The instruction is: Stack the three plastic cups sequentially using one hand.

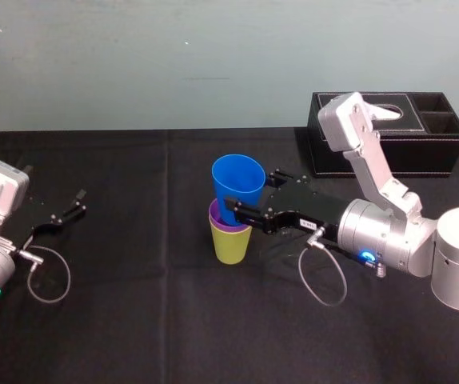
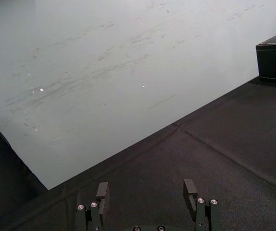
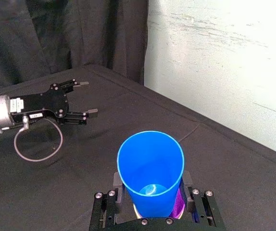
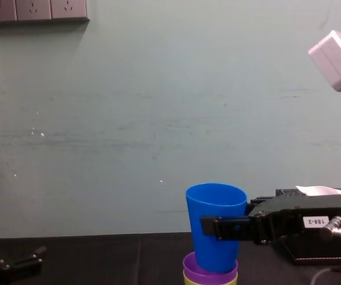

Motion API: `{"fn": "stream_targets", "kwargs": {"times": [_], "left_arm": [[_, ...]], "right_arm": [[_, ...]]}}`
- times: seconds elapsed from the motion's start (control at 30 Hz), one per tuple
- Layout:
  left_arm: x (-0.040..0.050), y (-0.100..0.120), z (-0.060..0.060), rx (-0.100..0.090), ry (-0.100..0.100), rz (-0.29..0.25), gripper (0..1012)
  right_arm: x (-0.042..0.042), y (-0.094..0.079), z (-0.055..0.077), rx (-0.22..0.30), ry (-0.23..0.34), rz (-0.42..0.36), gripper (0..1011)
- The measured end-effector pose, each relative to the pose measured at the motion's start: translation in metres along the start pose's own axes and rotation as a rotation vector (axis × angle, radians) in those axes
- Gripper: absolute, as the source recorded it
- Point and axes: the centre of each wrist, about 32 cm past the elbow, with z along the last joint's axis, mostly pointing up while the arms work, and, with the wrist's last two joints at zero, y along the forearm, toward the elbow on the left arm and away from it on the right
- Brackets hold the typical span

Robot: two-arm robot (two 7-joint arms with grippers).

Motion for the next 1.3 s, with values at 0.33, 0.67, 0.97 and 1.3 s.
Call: {"fn": "stream_targets", "kwargs": {"times": [0.33,0.67,0.97,1.3], "left_arm": [[0.0,0.0,0.0,0.0,0.0,0.0,1010],[0.0,0.0,0.0,0.0,0.0,0.0,1010],[0.0,0.0,0.0,0.0,0.0,0.0,1010],[0.0,0.0,0.0,0.0,0.0,0.0,1010]], "right_arm": [[0.0013,0.005,-0.002,-0.004,0.001,0.0,705],[0.0019,0.007,-0.006,-0.012,0.006,0.0,705],[0.0008,0.009,-0.012,-0.019,0.014,0.005,705],[0.0008,0.011,-0.016,-0.024,0.018,0.005,705]]}}
